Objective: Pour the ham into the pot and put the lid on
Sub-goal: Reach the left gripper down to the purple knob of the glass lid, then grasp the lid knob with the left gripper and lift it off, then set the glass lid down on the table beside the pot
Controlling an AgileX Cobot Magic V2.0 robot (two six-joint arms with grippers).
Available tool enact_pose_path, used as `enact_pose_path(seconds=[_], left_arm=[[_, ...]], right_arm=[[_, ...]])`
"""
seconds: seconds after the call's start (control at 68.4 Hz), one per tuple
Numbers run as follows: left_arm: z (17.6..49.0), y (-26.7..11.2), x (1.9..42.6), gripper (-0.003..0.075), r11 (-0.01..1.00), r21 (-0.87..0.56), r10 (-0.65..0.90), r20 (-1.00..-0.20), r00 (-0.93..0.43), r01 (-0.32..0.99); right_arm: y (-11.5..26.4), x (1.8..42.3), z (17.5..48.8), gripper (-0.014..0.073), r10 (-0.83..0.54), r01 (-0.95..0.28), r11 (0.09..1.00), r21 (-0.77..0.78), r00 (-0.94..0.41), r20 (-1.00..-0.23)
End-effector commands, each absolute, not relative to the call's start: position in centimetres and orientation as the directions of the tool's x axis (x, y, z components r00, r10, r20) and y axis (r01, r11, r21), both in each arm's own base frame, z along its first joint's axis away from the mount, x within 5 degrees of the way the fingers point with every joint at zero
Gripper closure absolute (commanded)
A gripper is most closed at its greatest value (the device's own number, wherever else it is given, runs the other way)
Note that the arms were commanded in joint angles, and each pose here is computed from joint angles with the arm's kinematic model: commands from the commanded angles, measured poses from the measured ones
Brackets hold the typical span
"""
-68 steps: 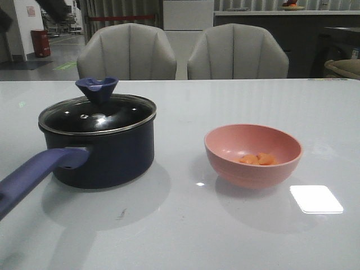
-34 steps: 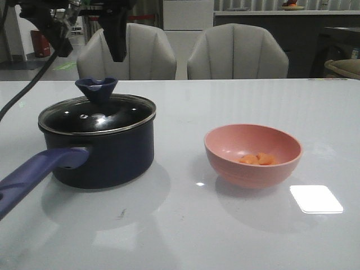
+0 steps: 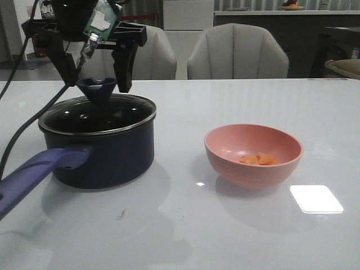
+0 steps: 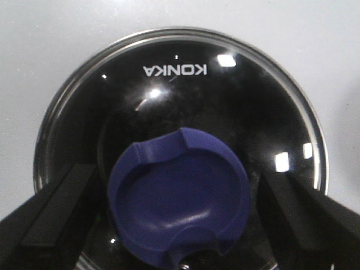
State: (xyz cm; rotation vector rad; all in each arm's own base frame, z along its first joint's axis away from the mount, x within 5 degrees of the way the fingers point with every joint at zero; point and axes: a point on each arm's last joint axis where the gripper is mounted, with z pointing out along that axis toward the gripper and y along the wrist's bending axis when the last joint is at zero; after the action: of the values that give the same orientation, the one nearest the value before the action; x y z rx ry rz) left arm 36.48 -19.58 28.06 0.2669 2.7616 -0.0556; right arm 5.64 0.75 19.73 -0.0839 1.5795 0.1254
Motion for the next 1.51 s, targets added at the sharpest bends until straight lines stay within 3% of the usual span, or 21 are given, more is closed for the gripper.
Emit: enact_pose_path(seconds=[0.0,0.146,0.336,0.424,0.731,1.038,1.243,1.36,1.492], left_arm=[[30.6,-19.7,36.1,0.0105,0.981,-0.039,0.154,-0.435,-0.887,0.19],[30.3,-19.8,36.3,0.0165,0.982,-0.053,0.145,-0.422,-0.895,0.184],[30.2,-19.8,36.3,0.0435,0.981,-0.058,0.142,-0.419,-0.897,0.183],[30.3,-19.8,36.3,0.0501,0.981,-0.059,0.142,-0.421,-0.896,0.183],[34.3,-18.3,35.2,0.0505,0.981,-0.036,0.144,-0.512,-0.847,0.189],[37.9,-8.8,34.3,0.0505,0.999,0.0,0.038,-0.565,-0.824,0.046],[35.8,-1.3,33.7,0.0505,0.998,-0.037,-0.064,-0.543,-0.837,-0.053],[32.6,1.7,33.6,0.0505,0.994,-0.036,-0.105,-0.509,-0.854,-0.101],[28.7,3.0,33.6,0.0505,0.989,-0.044,-0.144,-0.527,-0.838,-0.142]], right_arm=[[0.7,5.4,20.8,0.0449,0.022,-0.129,0.992,0.01,0.099,-0.995],[0.7,5.4,20.8,0.0449,0.022,-0.129,0.992,0.01,0.099,-0.995],[0.7,5.4,20.8,0.0449,0.022,-0.129,0.992,0.01,0.099,-0.995],[0.7,5.4,20.8,0.0449,0.022,-0.129,0.992,0.01,0.099,-0.995],[0.7,5.4,20.8,0.0449,0.022,-0.129,0.992,0.01,0.099,-0.995],[0.7,5.4,20.8,0.0449,0.022,-0.129,0.992,0.01,0.099,-0.995],[0.7,5.4,20.8,0.0449,0.022,-0.129,0.992,0.01,0.099,-0.995],[0.7,5.4,20.8,0.0449,0.022,-0.129,0.992,0.01,0.099,-0.995],[0.7,5.4,20.8,0.0449,0.022,-0.129,0.992,0.01,0.099,-0.995]])
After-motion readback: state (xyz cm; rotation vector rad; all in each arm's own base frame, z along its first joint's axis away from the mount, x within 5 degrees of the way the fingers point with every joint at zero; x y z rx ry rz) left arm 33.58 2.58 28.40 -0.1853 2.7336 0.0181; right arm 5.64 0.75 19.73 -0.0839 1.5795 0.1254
